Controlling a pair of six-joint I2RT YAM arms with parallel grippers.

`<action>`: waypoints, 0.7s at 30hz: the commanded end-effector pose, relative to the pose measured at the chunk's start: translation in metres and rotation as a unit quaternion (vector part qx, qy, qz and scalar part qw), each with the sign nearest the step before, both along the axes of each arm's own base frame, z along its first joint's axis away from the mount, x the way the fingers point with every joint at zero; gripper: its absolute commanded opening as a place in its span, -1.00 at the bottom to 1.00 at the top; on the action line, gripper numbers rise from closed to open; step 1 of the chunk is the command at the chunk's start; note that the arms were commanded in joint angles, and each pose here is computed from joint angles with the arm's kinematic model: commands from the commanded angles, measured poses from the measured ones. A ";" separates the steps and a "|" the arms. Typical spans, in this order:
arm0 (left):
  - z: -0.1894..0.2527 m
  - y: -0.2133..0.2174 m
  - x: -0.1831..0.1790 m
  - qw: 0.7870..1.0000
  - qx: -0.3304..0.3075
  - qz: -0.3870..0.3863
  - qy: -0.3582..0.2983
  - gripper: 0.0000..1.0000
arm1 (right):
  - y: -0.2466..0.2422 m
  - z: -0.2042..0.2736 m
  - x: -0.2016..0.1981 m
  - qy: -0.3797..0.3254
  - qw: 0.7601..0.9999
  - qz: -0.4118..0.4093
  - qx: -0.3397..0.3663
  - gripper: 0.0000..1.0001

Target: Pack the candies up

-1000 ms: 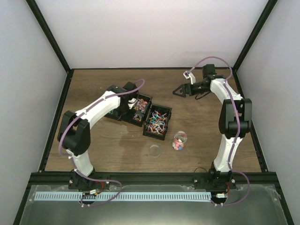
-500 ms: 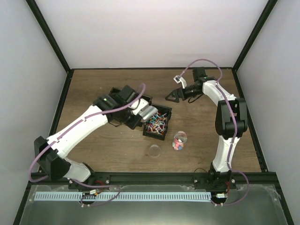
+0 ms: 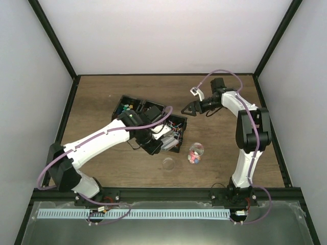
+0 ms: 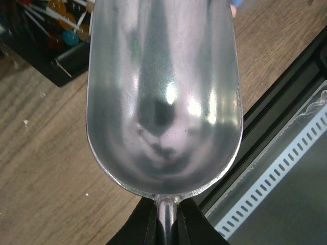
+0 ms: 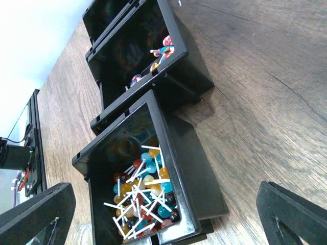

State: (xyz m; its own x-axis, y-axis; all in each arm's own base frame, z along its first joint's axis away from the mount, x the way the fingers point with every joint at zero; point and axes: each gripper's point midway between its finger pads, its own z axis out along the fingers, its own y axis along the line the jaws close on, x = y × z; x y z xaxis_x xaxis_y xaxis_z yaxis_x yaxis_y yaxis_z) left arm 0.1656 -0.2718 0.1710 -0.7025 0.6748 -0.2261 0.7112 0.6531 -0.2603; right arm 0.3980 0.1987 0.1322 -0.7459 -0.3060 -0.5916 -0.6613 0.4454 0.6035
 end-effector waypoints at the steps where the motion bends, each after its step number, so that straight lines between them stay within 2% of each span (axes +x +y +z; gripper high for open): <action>1: -0.015 0.007 -0.011 0.998 0.024 0.037 0.055 -0.92 | 0.000 0.020 -0.001 -0.030 0.999 -0.004 0.012 1.00; 14: -0.033 0.006 0.005 0.987 0.057 0.099 0.110 -0.92 | -0.001 0.019 -0.020 -0.026 0.999 -0.011 0.018 0.99; 21: -0.040 0.004 0.020 0.981 0.065 0.127 0.130 -0.92 | 0.004 0.016 -0.012 -0.015 0.999 -0.016 0.034 0.96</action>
State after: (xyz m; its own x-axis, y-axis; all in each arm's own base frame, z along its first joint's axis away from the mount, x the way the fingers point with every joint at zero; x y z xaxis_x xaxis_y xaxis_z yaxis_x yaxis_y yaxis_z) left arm 0.1775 -0.2631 0.1259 -0.8543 0.5176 0.0478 0.4830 0.8245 -0.2949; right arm 0.3788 0.1971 0.1368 -0.7492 -0.2676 -0.6058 -0.6530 0.4514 0.6081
